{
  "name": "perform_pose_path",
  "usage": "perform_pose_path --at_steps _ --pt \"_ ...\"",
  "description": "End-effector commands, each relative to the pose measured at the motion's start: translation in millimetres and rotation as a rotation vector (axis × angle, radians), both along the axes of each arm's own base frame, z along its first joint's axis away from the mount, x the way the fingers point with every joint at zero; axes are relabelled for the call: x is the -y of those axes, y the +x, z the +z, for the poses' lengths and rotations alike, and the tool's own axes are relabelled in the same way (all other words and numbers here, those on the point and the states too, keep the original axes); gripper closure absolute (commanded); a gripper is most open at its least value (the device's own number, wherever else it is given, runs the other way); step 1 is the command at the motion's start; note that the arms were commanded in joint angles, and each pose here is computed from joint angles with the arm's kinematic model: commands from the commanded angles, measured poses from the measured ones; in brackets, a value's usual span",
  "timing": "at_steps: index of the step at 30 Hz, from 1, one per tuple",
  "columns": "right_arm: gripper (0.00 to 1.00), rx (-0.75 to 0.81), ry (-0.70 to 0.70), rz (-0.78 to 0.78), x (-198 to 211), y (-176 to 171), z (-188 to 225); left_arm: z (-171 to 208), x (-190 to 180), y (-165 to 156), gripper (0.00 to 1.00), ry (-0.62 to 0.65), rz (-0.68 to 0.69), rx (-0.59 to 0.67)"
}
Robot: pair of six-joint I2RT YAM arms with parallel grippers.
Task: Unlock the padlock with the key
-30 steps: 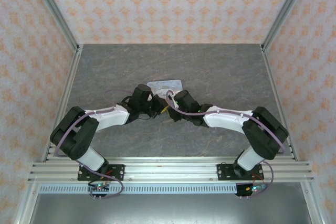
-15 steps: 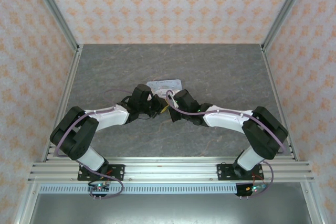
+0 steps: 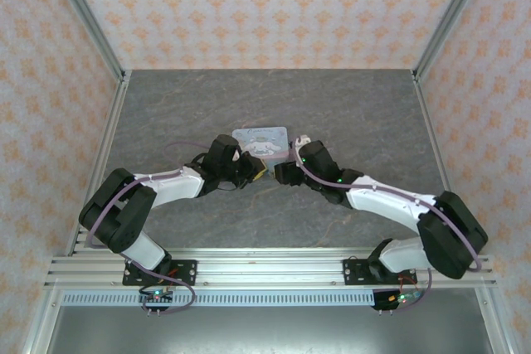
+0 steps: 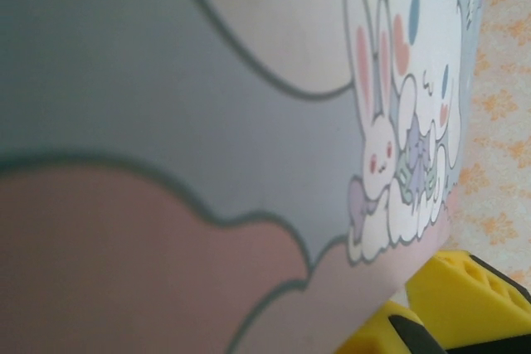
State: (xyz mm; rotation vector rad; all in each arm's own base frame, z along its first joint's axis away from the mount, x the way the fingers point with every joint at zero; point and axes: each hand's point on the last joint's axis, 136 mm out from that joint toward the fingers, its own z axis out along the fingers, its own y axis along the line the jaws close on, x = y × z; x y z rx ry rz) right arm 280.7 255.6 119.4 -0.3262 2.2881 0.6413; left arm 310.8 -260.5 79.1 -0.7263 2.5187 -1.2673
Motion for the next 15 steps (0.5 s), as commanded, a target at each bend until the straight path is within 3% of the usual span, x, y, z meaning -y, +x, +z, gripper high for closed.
perform_pose_path --at_steps 1,7,15 --pt "0.36 -0.084 0.164 -0.055 -8.1 -6.8 1.6 -1.1 -3.7 -5.2 1.0 0.053 -0.043 0.031" --pt "0.35 -0.212 0.388 -0.104 -26.0 -12.1 -6.3 -11.4 -6.2 -11.7 0.99 0.115 -0.106 0.039" --pt "0.34 -0.262 0.508 -0.139 -44.0 -8.8 -15.9 -23.3 -7.6 -23.3 0.77 0.155 -0.183 0.029"
